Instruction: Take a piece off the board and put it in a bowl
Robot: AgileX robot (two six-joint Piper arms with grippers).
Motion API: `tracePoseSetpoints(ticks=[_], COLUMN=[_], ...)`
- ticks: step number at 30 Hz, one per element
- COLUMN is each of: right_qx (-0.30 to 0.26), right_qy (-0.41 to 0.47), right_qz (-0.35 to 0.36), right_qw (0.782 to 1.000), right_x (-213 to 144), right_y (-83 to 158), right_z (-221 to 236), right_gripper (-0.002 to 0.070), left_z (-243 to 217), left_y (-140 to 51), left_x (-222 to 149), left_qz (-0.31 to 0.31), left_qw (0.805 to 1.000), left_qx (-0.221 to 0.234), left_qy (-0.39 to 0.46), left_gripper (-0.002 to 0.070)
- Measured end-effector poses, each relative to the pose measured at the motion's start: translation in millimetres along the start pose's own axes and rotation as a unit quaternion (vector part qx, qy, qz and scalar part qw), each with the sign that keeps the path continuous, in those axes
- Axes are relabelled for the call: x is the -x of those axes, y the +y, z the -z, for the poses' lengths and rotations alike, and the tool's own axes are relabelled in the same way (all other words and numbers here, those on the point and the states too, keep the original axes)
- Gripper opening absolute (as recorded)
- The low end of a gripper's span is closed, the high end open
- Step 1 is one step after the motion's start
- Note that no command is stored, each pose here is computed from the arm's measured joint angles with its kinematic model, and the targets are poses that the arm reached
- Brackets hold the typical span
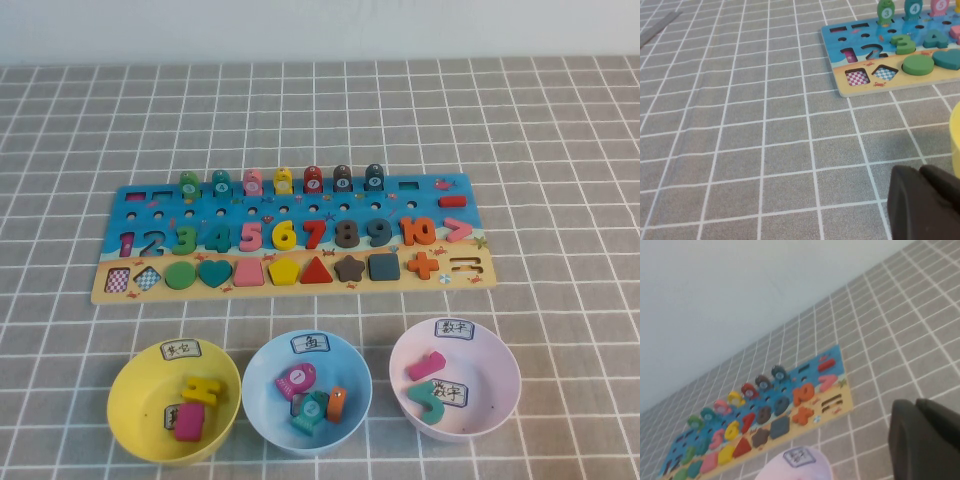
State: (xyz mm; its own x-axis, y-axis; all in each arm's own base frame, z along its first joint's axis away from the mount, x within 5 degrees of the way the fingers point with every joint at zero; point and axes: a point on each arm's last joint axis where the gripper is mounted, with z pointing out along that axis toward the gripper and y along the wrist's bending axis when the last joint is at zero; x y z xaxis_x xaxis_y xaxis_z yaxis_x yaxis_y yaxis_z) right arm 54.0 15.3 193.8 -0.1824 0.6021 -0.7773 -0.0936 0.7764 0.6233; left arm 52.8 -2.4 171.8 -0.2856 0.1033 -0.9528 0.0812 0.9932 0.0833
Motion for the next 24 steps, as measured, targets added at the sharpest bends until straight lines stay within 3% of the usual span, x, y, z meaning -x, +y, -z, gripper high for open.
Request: tracePoseSetpoints(ticks=[9, 17, 24], right_qx=[-0.017, -0.085, -0.096], right_qy=[0.18, 0.357, 0.446], right_qz=[0.006, 0.039, 0.082], right_qw=[0.983, 0.93, 0.886], right_x=[33.0, 66.9, 81.5], right_y=[44.1, 64.7, 74.8], right_z=[-15.0, -73.9, -145.5], right_gripper=[-0.0017, -0.0017, -0.0017], left_z=[0.0, 0.0, 0.0], left_y=[0.0, 0.0, 0.0], left_x=[0.0, 0.0, 0.0], left_qz=[0.0, 0.0, 0.0], left_qw=[1.0, 1.0, 1.0], left_qx=[0.0, 0.0, 0.0], left_qy=[0.0, 0.0, 0.0], left_gripper=[-0.0003, -0.0003, -0.0003])
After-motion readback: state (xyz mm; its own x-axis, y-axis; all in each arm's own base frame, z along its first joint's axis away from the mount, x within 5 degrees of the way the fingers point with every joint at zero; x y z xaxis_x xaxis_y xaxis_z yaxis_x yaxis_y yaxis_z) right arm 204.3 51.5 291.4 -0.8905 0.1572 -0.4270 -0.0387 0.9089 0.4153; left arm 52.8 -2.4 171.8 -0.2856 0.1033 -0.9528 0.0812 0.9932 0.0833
